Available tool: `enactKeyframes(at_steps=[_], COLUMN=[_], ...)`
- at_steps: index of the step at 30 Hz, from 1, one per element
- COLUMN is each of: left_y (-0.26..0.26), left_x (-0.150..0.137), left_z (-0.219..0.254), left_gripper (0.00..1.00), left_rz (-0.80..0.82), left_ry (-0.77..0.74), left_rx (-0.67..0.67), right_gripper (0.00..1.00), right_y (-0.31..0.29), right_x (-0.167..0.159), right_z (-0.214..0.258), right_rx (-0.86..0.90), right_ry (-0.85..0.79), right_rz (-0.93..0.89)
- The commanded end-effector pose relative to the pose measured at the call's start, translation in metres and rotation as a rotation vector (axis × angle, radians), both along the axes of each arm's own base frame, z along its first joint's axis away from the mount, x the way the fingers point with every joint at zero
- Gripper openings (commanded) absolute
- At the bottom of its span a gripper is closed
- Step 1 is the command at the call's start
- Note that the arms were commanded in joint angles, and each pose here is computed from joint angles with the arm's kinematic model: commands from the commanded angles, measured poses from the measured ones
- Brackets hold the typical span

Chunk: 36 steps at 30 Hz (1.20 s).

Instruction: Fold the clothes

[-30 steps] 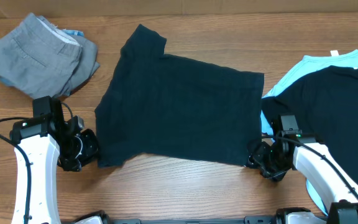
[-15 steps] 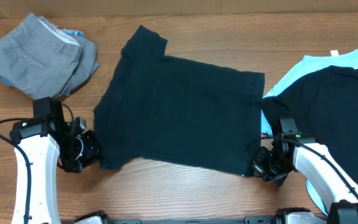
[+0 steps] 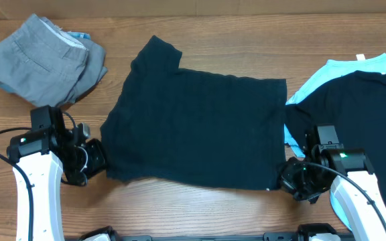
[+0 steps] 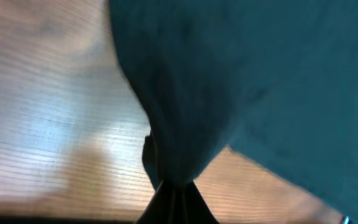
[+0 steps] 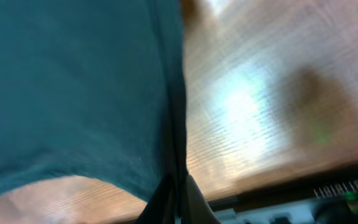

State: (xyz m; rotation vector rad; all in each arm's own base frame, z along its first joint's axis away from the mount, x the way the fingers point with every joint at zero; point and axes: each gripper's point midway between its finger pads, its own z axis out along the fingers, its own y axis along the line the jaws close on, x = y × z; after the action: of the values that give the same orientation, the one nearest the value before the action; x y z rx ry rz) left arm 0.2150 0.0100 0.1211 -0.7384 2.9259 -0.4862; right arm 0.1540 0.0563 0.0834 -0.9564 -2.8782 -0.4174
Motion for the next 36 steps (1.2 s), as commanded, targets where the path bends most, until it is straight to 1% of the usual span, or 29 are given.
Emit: enactKeyframes(at_steps=[1, 4, 7, 12, 15, 20, 23, 26, 30, 32, 33, 34, 35, 36], left_y=[-0.006, -0.007, -0.012, -0.004, 0.001, 0.005, 0.004, 0.002, -0.001, -0.004, -0.005, -0.006, -0.007, -0.007], left_x=[0.026, 0.046, 0.06, 0.075, 0.085, 0.106, 0.113, 0.118, 0.124, 0.127, 0.127, 0.128, 0.128, 0.129], left_z=[0.015, 0.019, 0.019, 0.005, -0.003, -0.009, -0.012, -0.013, -0.013, -0.011, -0.011, -0.011, -0.01, -0.01], left_gripper=[0.04, 0.04, 0.04, 0.04, 0.04, 0.04, 0.04, 0.04, 0.04, 0.06, 0.1, 0.17, 0.32, 0.47], left_rz=[-0.031, -0.062, -0.096, -0.117, -0.117, -0.115, -0.117, -0.119, -0.129, -0.137, -0.14, -0.145, -0.149, -0.15], left_ry=[-0.138, -0.219, -0.262, -0.253, -0.254, -0.297, -0.312, -0.321, -0.344, -0.356, -0.359, -0.363, -0.365, -0.367], left_rx=[-0.027, -0.001, 0.014, 0.106, 0.136, 0.143, 0.137, 0.121, 0.119, 0.12, 0.121, 0.121, 0.121, 0.123], right_gripper=[0.04, 0.04, 0.04, 0.04, 0.04, 0.04, 0.04, 0.04, 0.04, 0.04, 0.07, 0.21, 0.48, 0.67], right_y=[0.002, 0.003, 0.004, 0.001, 0.002, -0.001, -0.009, -0.017, -0.026, -0.026, -0.026, -0.026, -0.025, -0.023], right_x=[0.022, 0.046, 0.065, 0.094, 0.112, 0.135, 0.151, 0.159, 0.161, 0.161, 0.161, 0.161, 0.161, 0.16], right_z=[0.007, 0.007, 0.003, -0.014, -0.024, -0.035, -0.033, -0.03, -0.029, -0.029, -0.029, -0.029, -0.029, -0.028], right_rx=[0.011, 0.021, 0.028, 0.012, 0.014, 0.006, -0.007, -0.008, -0.007, -0.006, -0.004, -0.004, -0.003, 0.004], right_ry=[-0.091, -0.156, -0.185, -0.203, -0.23, -0.275, -0.337, -0.369, -0.371, -0.37, -0.371, -0.371, -0.373, -0.379], right_rz=[-0.01, -0.053, -0.091, -0.139, -0.14, -0.146, -0.155, -0.18, -0.21, -0.212, -0.212, -0.211, -0.201, -0.177])
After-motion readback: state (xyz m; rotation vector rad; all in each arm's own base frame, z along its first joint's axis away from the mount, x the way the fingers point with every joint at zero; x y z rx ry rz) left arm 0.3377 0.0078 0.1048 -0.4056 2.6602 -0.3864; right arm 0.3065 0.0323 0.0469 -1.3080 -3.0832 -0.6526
